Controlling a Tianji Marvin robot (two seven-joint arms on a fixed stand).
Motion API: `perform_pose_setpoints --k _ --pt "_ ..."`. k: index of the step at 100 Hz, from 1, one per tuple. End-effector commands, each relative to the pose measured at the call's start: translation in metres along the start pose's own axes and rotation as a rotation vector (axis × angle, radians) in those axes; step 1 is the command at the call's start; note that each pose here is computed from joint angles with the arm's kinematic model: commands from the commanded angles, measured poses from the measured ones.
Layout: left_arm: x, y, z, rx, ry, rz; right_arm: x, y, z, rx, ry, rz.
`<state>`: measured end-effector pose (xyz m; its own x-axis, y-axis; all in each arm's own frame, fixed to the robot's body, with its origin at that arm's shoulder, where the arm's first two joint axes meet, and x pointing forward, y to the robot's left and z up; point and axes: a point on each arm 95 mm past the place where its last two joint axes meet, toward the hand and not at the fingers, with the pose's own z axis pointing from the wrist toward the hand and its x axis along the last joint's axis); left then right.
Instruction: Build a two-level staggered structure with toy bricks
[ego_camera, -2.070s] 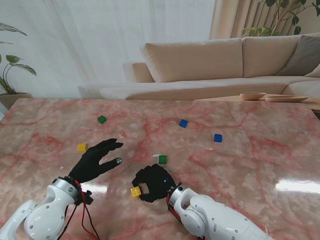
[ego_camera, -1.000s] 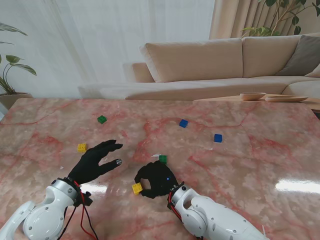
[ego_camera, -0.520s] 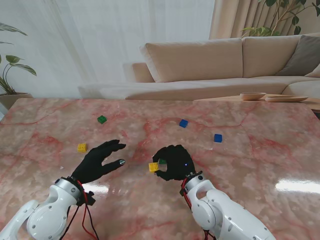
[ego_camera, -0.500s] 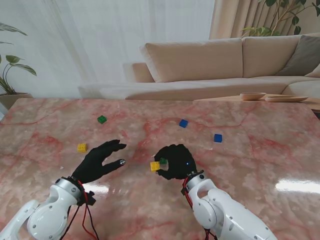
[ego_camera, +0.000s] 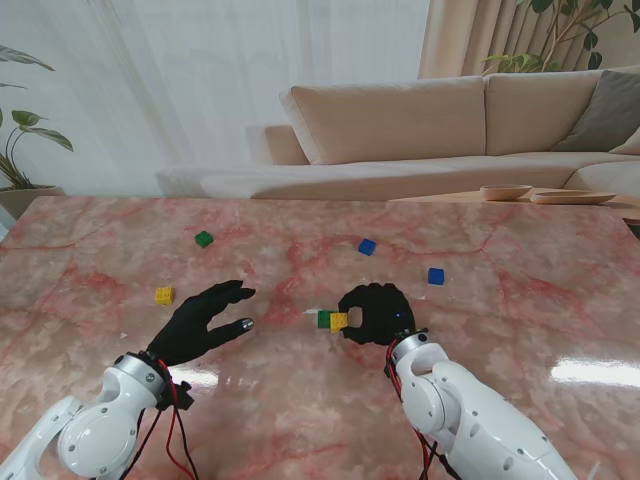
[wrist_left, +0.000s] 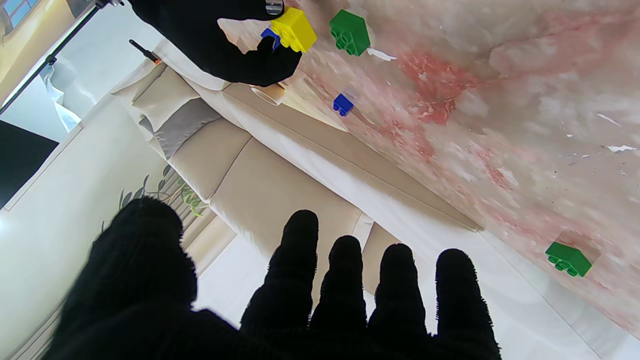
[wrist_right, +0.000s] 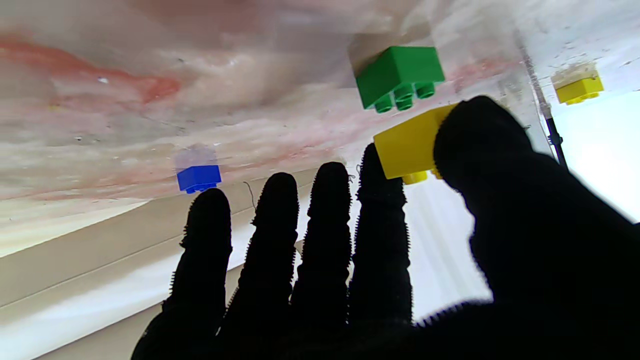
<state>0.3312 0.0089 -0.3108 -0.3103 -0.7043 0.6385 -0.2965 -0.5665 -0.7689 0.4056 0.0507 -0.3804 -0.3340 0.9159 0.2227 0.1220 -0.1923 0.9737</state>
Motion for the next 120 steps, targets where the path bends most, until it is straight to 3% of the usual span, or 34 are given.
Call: perform_pose_setpoints --k 1,46,120 --pt "-0.001 0.003 -0.001 -0.014 -0.006 0.0 -0.009 -0.003 0.002 0.023 -0.024 -0.003" --pt "0.001 0.005 -0.001 -0.034 -0.002 0.011 -0.03 -0.016 0.016 0.076 -0.034 -0.01" --pt "-0.001 0.004 -0.005 -0.04 -0.016 0.017 -0.029 -0.034 0.028 0.109 -0.029 -0.008"
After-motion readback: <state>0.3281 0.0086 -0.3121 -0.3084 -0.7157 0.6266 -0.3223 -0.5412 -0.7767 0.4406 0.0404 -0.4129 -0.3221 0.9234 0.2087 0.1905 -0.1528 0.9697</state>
